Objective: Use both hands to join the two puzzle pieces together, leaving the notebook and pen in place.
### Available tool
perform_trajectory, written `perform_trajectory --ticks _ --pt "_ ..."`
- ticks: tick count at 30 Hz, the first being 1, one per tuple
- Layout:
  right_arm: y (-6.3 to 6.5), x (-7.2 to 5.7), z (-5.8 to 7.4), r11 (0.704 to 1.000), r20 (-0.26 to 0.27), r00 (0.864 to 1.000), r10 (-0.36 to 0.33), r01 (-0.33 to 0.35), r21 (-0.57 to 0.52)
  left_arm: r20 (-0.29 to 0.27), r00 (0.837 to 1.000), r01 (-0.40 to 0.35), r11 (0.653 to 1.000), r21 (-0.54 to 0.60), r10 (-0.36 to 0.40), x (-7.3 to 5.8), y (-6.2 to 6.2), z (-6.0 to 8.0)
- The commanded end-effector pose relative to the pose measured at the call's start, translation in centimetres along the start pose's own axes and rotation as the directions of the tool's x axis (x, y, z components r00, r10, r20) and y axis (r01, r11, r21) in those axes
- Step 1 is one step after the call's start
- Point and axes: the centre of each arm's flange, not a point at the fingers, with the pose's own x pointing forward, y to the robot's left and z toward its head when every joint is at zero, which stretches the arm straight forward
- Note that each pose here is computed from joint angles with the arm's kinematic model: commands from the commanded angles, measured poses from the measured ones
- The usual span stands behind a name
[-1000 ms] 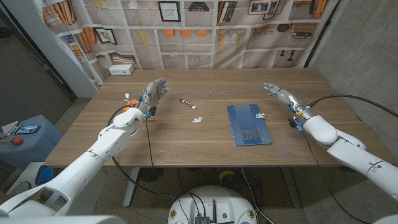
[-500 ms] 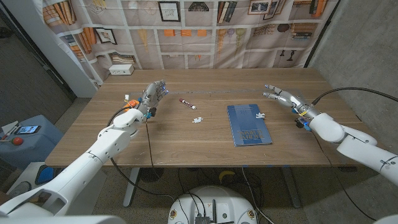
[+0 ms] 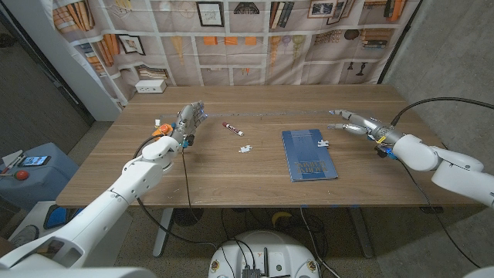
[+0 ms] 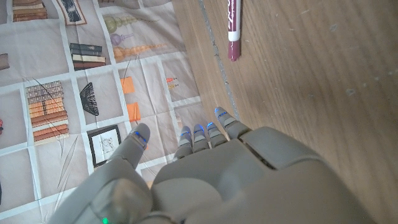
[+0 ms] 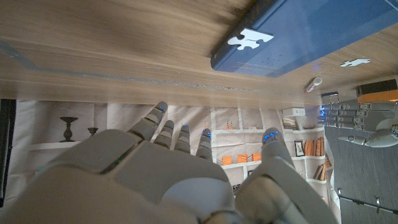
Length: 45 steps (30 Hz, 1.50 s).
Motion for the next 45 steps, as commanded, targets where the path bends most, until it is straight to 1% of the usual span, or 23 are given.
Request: perform_trajectory --ticks 1,8,15,20,24,33,42,45 --pt "-1.7 -0.4 0.4 0.987 -0.048 0.993 0.105 -0.110 -0.118 -0.011 1.000 -0.021 1.000 -0.002 0.021 -0.2 0.0 -0.2" --pt "-2.3 -0.3 1.0 0.976 -0.073 0.985 0.154 -0.163 -0.145 -0.018 1.000 -0.023 1.000 -0.005 0.022 -0.2 0.1 -0.3" --pt "-2.8 -0.2 1.9 0.965 -0.110 0.979 0.174 -0.192 -0.180 -0.023 0.999 -0.023 1.000 -0.012 0.023 -0.2 0.0 -0.6" --pt "-3.0 0.1 2.6 0.952 -0.142 0.970 0.199 -0.226 -0.208 -0.032 0.999 -0.029 1.000 -0.011 0.029 -0.3 0.1 -0.9" --pt "-2.9 0.3 3.1 0.936 -0.170 0.962 0.214 -0.252 -0.245 -0.036 0.999 -0.037 0.999 -0.012 0.036 -0.5 0.1 -1.0" --pt "-2.4 0.7 4.2 0.895 -0.213 0.947 0.241 -0.302 -0.329 -0.036 0.999 -0.042 0.999 -0.020 0.041 -0.8 0.2 -1.2" --pt "-1.5 1.0 4.7 0.870 -0.240 0.945 0.222 -0.303 -0.390 -0.042 0.998 -0.046 0.999 -0.017 0.045 -0.6 0.3 -1.2" --pt "-1.3 1.0 4.8 0.862 -0.245 0.943 0.224 -0.309 -0.402 -0.046 0.998 -0.046 0.999 -0.015 0.045 -0.5 0.3 -1.2"
